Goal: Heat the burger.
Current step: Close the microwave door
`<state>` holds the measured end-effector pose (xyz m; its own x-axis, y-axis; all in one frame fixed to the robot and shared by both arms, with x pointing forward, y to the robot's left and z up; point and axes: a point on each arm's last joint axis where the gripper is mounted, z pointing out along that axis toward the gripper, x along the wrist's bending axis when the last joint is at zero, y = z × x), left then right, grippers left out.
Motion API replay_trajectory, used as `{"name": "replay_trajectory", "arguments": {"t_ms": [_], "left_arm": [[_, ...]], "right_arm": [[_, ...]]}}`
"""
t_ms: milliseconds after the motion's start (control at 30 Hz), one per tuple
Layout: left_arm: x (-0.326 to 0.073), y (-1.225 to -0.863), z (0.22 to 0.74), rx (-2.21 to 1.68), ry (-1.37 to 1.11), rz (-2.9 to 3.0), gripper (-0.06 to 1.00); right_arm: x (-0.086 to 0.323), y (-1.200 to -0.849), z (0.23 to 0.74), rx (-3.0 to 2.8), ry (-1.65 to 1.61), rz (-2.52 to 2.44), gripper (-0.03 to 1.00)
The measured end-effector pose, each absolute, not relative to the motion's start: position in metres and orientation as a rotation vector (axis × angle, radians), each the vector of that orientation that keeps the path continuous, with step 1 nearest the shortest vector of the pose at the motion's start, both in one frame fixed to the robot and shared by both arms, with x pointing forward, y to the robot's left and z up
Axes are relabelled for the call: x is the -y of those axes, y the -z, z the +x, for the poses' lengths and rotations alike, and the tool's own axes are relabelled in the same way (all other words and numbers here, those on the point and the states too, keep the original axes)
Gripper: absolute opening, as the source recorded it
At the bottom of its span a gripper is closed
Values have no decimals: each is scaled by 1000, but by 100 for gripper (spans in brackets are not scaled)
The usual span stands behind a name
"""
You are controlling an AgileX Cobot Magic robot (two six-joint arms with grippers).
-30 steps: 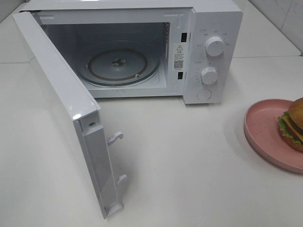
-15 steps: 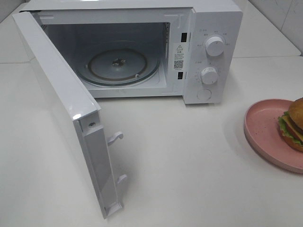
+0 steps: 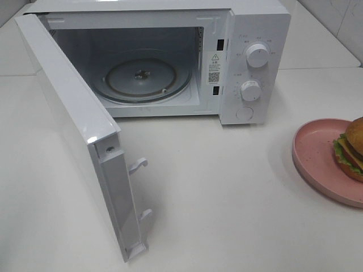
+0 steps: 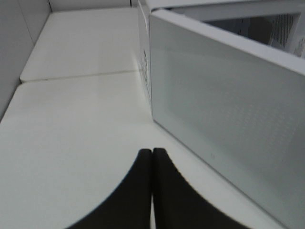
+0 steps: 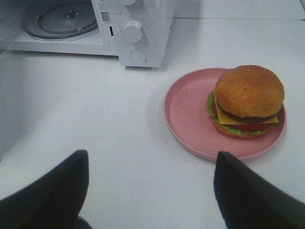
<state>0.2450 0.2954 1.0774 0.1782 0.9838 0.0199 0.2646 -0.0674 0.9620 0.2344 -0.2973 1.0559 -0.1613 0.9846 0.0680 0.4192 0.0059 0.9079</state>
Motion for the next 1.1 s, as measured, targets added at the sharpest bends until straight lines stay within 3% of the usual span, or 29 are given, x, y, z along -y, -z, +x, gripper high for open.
{"name": "replay_trajectory", "arguments": {"t_ms": [467, 1100], "left_arm": [[-288, -1078, 317, -1331, -901, 1597, 0], [-261, -1021, 418, -1383, -556, 1867, 0]], "right_arm": [[297, -1056, 234, -1646, -1127, 1461, 69], [297, -1056, 234, -1646, -1127, 1461, 69]]}}
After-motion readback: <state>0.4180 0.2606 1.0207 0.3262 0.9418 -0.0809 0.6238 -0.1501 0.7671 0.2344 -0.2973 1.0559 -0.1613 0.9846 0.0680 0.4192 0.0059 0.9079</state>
